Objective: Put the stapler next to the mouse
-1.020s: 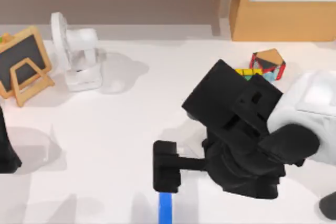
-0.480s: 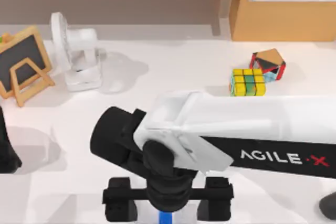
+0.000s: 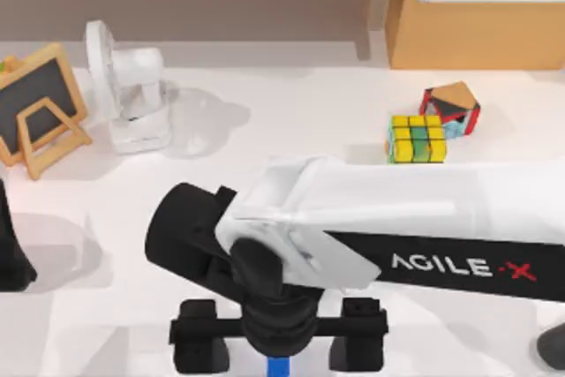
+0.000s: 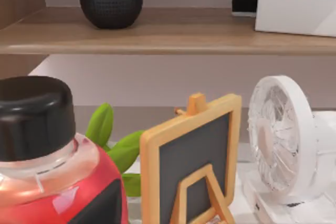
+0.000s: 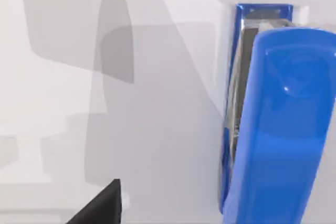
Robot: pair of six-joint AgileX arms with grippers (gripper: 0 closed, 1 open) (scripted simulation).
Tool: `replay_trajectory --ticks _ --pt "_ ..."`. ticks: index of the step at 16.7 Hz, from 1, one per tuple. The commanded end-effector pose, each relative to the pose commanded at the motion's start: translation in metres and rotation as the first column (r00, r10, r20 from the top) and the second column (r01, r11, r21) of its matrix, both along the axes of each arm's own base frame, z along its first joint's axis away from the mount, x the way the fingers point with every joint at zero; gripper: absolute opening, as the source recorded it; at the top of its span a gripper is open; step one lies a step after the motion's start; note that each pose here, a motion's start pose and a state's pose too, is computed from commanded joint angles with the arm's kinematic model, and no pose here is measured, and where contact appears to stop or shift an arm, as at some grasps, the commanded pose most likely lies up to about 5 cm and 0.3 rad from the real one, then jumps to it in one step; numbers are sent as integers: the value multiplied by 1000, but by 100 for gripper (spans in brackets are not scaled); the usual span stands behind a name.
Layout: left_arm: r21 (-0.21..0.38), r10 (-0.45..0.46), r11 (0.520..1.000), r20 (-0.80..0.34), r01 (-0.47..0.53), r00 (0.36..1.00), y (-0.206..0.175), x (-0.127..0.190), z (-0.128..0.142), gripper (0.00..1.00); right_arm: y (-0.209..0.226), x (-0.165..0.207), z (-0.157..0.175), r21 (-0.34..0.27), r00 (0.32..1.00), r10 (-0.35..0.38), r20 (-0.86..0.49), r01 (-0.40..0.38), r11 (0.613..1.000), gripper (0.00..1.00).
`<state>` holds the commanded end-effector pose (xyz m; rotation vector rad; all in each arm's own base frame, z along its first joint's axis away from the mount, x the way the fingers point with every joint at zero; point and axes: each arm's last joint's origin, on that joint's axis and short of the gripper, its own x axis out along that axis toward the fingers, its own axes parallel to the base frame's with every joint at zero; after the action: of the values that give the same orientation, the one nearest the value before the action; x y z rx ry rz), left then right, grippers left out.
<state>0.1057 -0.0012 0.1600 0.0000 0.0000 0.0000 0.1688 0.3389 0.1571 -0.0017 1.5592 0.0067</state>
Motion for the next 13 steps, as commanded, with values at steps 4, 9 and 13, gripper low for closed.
replay_trajectory --ticks 4,9,13 --pt "0 0 1000 0 0 1000 0 0 0 100 2 0 -27 0 1000 2 1 -2 1000 100" --pt "0 0 1000 0 0 1000 0 0 0 100 1 0 -49 -1 1000 2 1 -2 1000 100" --pt "0 0 1000 0 0 1000 0 0 0 100 1 0 -49 -1 1000 2 1 -2 1000 85"
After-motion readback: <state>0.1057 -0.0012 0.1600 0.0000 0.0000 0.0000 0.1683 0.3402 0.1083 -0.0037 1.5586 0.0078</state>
